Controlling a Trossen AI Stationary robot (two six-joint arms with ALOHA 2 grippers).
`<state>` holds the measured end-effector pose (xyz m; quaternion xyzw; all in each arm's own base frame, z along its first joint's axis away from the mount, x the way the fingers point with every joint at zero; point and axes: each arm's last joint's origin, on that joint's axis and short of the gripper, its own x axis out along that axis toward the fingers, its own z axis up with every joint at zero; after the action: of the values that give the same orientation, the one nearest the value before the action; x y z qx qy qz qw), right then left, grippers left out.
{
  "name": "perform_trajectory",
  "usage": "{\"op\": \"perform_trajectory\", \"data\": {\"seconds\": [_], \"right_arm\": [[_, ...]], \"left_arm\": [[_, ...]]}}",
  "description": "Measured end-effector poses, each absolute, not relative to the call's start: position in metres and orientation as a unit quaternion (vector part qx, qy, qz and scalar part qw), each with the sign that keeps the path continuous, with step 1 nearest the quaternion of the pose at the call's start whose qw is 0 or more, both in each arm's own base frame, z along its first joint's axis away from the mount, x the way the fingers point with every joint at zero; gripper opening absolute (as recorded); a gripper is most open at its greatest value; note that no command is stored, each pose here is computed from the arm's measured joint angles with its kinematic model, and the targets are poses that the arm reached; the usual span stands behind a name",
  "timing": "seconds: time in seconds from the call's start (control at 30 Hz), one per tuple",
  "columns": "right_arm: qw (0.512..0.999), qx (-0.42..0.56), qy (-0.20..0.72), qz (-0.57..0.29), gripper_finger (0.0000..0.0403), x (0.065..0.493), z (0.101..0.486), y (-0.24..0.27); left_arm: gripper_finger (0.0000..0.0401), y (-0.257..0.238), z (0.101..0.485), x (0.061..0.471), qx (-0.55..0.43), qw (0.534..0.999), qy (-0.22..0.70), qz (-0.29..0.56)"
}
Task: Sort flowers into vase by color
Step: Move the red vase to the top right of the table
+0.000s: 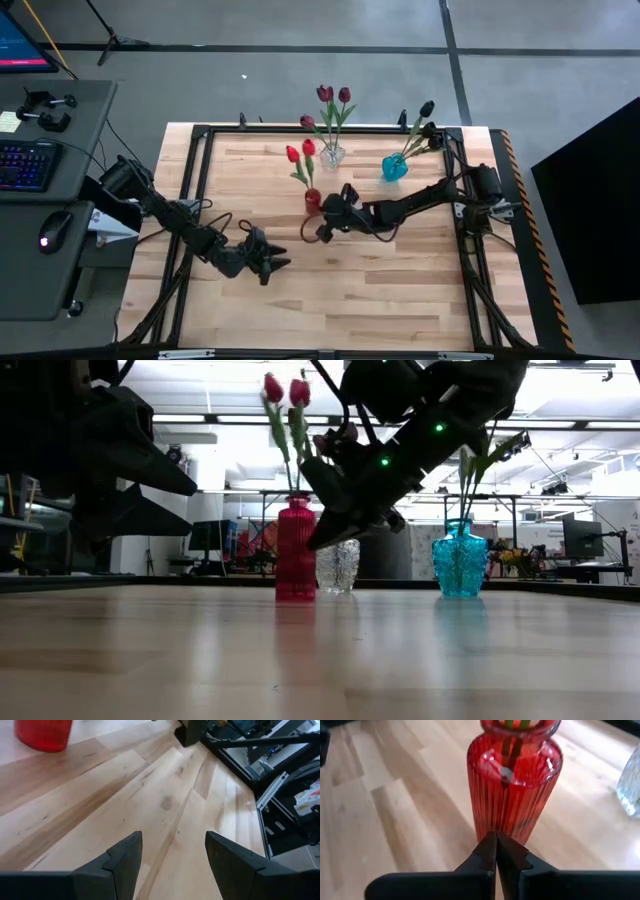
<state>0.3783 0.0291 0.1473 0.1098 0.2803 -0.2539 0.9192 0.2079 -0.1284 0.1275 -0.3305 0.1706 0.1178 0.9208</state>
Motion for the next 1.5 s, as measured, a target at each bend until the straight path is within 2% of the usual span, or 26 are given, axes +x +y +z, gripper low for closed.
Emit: {"op": "perform_trajectory", "data": {"seconds": [0.47, 0.67, 0.93, 1.2, 1.5], "right_arm": [[0.936, 0.115, 0.207, -0.259, 0.0, 0.39, 0.162, -0.019], [0.942, 0.139, 0.174, -0.251, 0.0, 0.397, 0.155, -0.033], [0.937, 0.17, 0.178, -0.248, 0.0, 0.412, 0.138, -0.035], [0.94, 0.121, 0.22, -0.23, 0.0, 0.457, 0.146, -0.037], [0.937, 0.091, 0.254, -0.224, 0.0, 0.465, 0.146, -0.038]], "left_arm": [[0.0207, -0.127, 0.128, 0.209, -0.32, 0.924, 0.172, 0.118], [0.0207, -0.127, 0.127, 0.209, -0.314, 0.926, 0.173, 0.117], [0.0207, -0.128, 0.127, 0.209, -0.315, 0.926, 0.177, 0.111], [0.0207, -0.129, 0.129, 0.208, -0.325, 0.922, 0.191, 0.085], [0.0207, -0.13, 0.129, 0.208, -0.327, 0.922, 0.191, 0.081]]}}
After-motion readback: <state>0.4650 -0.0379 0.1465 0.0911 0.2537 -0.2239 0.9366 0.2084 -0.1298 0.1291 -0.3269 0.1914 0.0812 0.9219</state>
